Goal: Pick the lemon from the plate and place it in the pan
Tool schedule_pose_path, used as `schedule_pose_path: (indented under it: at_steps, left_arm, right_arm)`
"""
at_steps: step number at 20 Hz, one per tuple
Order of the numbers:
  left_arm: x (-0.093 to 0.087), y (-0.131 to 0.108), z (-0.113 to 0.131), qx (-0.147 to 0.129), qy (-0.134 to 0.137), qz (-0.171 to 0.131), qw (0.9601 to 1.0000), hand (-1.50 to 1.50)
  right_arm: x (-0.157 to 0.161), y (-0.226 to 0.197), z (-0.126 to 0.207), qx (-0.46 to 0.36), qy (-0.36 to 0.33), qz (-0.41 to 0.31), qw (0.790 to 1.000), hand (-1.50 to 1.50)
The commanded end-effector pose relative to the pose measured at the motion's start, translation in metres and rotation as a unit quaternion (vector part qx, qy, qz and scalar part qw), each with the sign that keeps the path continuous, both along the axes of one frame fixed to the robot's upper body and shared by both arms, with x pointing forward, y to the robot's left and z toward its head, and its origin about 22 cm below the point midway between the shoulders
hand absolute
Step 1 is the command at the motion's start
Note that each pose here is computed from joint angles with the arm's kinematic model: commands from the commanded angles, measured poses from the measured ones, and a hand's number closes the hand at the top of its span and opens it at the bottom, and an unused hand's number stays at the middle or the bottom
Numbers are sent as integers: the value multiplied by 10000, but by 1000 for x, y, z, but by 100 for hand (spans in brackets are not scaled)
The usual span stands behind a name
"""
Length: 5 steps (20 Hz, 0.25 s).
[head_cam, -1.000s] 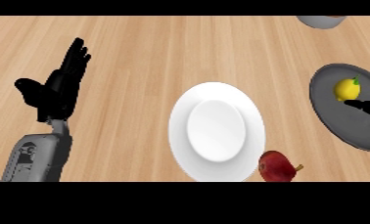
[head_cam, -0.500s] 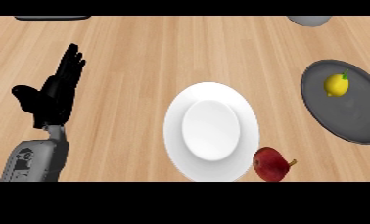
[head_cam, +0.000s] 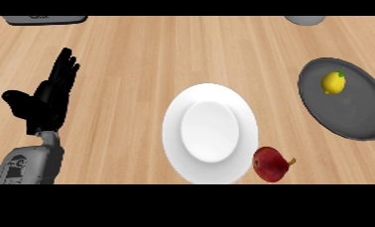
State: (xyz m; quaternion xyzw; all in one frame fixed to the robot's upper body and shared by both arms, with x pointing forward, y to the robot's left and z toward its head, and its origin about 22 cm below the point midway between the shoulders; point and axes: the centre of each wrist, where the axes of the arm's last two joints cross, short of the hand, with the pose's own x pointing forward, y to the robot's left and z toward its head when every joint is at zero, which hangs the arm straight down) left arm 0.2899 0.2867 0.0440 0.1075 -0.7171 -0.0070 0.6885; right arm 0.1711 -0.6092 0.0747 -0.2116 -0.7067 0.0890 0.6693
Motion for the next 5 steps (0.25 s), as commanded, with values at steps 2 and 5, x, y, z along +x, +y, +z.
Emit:
schedule_pose_path:
  at_steps: [2,5]
  left_arm:
    - [-6,5,-1,-28,62,26,10000,0]
    - [0,-7,8,-30,-60,-49,10000,0]
  right_arm:
    - [-31,-11,5,749,-407,1175,9894,-150]
    - [-37,-9,2,549,-448,1079,9916,-150]
